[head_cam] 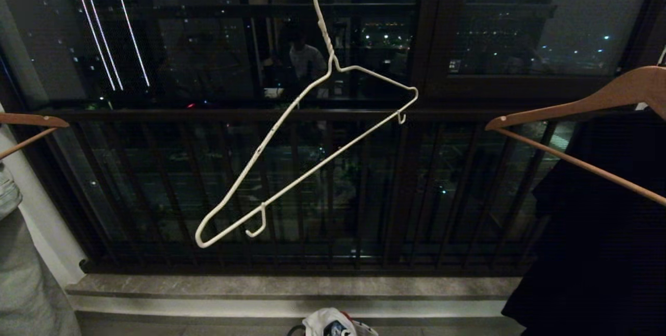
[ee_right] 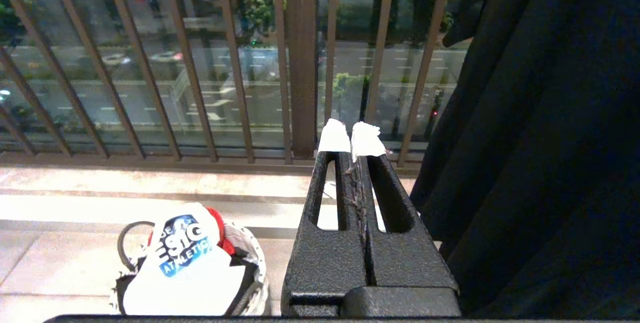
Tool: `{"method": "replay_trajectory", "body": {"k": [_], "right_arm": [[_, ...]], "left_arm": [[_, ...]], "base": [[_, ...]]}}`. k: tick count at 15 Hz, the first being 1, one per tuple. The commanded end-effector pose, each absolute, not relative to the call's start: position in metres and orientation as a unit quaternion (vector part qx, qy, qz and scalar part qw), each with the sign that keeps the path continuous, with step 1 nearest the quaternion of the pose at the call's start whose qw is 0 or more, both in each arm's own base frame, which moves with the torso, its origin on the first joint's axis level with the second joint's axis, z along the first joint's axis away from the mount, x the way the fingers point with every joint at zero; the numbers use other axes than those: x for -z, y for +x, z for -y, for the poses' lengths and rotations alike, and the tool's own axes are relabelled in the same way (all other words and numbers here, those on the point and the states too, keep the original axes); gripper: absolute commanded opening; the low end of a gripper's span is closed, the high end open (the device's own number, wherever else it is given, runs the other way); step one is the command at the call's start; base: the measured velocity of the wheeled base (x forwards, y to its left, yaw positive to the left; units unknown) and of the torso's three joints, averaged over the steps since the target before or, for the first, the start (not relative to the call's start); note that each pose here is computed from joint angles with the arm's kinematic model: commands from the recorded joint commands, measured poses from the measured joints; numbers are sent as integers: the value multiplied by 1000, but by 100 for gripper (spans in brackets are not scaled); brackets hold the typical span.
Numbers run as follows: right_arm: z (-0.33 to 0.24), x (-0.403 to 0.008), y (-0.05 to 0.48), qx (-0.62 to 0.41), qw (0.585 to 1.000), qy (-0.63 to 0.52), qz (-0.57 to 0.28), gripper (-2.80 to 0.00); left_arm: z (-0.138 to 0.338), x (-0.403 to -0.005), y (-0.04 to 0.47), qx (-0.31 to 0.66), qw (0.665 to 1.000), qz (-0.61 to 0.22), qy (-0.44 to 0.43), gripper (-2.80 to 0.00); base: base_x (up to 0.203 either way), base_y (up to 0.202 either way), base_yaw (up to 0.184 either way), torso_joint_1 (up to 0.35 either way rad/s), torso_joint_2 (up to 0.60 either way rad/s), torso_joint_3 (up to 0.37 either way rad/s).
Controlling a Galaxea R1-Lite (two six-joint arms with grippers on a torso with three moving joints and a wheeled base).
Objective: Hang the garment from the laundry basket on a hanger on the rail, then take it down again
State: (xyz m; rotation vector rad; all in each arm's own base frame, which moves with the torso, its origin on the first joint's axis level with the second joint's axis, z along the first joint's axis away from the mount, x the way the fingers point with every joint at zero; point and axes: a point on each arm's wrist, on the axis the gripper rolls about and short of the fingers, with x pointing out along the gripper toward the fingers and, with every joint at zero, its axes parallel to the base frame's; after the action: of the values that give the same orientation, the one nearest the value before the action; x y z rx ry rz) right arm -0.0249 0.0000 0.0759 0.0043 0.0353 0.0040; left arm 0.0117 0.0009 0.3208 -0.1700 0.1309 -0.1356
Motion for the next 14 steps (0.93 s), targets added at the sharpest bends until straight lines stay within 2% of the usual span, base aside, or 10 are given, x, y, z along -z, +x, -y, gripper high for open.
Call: {"method": "replay_trajectory", "body": {"k": [1,3,6,10,14], "right_arm": [[0,-76,-25,-2,1000,2,-18,-280],[0,-76,-25,-2,1000,2,-18,-280],[0,-76,-25,-2,1000,2,-18,-280],[0,-76,-25,-2,1000,2,-18,-280],[0,-76,-25,-2,1000,2,-18,-280]], "left_arm": [[-15,-288,-49,-20,994,9,-105,-280],[-9,-260,-67,-70,993,24,-96,-280],[-6,-209,-77,-73,995,16,-72,-280],[-3,-141,-59,-40,999,-25,-25,-280],[-1,-90,-30,-21,999,-11,34,-280]], "base": [[0,0,0,0,0,0],[0,0,0,0,0,0],[0,0,0,0,0,0],[0,0,0,0,0,0],[0,0,0,0,0,0]]}}
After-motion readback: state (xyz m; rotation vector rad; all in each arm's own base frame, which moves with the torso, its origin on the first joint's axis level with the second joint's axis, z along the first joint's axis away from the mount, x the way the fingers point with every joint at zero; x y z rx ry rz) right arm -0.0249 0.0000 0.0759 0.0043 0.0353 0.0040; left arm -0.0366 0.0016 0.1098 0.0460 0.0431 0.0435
